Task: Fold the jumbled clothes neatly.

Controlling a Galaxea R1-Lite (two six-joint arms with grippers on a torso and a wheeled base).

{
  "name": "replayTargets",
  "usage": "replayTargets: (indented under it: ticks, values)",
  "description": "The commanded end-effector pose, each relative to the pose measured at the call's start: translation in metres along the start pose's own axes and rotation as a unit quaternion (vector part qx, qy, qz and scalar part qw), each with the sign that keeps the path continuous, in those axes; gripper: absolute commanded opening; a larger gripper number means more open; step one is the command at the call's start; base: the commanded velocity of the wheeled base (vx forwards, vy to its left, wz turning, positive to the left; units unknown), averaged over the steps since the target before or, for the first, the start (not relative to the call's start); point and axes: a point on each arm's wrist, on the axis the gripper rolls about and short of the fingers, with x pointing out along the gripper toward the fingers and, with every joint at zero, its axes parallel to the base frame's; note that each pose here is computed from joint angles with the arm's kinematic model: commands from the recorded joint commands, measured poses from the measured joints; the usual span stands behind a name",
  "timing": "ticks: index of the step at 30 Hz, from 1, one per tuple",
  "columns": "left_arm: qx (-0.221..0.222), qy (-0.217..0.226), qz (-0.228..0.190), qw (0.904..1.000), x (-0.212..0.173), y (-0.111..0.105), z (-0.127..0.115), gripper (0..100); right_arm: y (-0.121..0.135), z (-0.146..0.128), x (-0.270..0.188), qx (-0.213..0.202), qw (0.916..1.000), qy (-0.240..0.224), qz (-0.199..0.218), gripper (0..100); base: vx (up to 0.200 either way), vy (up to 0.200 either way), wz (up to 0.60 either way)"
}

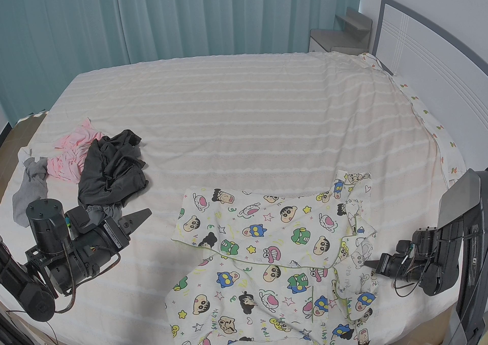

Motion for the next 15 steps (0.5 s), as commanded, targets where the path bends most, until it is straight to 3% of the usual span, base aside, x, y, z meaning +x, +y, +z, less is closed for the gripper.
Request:
replayTargets:
  ticks: [1, 15]
  values:
    - [0.000, 0.001, 0.001, 1.0000, 0.000, 0.000, 0.000, 100, 0.002, 0.004, -0.005, -0.003, 0.9999, -0.012, 0.003, 0, 0.000, 0.000, 0.00]
    - [0.000, 0.000, 0.001, 1.0000, 0.000, 0.000, 0.000, 100, 0.005, 0.034, -0.043, -0.003, 0.9958, -0.091, -0.005, 0, 0.000, 0.000, 0.00]
